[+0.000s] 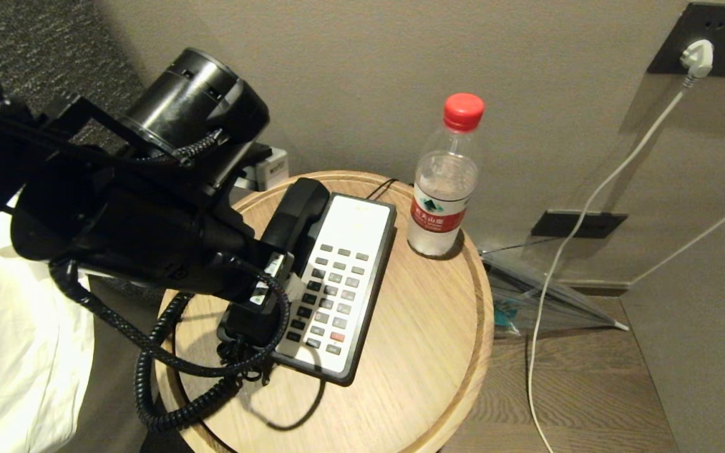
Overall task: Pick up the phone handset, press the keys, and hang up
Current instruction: Pick up the desk phone handset
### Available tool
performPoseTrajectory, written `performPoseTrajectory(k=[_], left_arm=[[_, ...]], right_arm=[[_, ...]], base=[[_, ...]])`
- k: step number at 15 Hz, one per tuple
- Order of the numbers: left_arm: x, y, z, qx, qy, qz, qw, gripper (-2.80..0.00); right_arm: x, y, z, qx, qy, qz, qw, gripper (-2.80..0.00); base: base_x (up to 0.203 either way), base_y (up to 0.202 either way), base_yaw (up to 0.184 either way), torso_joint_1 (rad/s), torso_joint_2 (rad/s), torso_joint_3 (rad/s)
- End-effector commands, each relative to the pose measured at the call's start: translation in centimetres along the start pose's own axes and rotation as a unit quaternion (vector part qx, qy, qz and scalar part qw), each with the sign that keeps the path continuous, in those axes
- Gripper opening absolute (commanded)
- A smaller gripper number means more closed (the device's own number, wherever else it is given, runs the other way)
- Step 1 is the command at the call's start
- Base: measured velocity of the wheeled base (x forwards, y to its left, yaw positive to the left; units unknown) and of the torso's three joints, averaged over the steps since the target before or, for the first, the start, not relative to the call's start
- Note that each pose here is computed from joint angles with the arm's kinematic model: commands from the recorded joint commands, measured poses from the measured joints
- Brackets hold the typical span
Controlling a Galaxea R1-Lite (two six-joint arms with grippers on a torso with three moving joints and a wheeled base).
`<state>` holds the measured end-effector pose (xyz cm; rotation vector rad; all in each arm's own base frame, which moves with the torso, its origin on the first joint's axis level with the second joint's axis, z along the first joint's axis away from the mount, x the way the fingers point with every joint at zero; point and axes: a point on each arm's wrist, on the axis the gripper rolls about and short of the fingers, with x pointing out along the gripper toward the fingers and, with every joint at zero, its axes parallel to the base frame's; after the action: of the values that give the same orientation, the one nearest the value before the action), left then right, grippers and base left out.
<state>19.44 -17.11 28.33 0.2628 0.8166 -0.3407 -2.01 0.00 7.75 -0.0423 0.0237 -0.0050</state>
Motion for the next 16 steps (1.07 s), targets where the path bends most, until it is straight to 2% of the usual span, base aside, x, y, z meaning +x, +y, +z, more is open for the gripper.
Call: performPoseTrajectory(k=[1, 3, 8, 12, 13, 16], left_arm=[[-0.2, 0.0, 0.5, -0.003, -0.009, 0.002, 1.0000, 0.00], [-0.2, -0.1, 1.5, -0.007, -0.022, 0.003, 0.9997, 0.00], [0.4, -0.3, 2.4, -0.009, -0.027, 0.005, 0.9996, 0.00], [1.1, 0.8, 2.8, -0.019, -0.020, 0.021, 0.9994, 0.00], [1.1, 0.9, 2.7, -0.019, -0.019, 0.022, 0.9994, -2.80], [1.0, 1.0, 2.7, -0.021, -0.019, 0.022, 0.9994, -2.80]], right_arm=[[0.0, 0.0, 0.0, 0.000, 0.000, 0.000, 1.000, -2.80], [0.0, 0.0, 0.0, 0.000, 0.001, 0.000, 1.000, -2.80], [0.0, 0.0, 0.0, 0.000, 0.001, 0.000, 1.000, -2.80], [0.0, 0.0, 0.0, 0.000, 0.000, 0.000, 1.000, -2.80], [0.0, 0.0, 0.0, 0.000, 0.000, 0.000, 1.000, -2.80], [0.0, 0.0, 0.0, 0.000, 0.000, 0.000, 1.000, -2.80]], base=[[0.000, 0.000, 0.000, 0.000, 0.00, 0.000], [0.000, 0.000, 0.000, 0.000, 0.00, 0.000], [0.000, 0.000, 0.000, 0.000, 0.00, 0.000], [0.000, 0.000, 0.000, 0.000, 0.00, 0.000], [0.000, 0.000, 0.000, 0.000, 0.00, 0.000], [0.000, 0.000, 0.000, 0.000, 0.00, 0.000]])
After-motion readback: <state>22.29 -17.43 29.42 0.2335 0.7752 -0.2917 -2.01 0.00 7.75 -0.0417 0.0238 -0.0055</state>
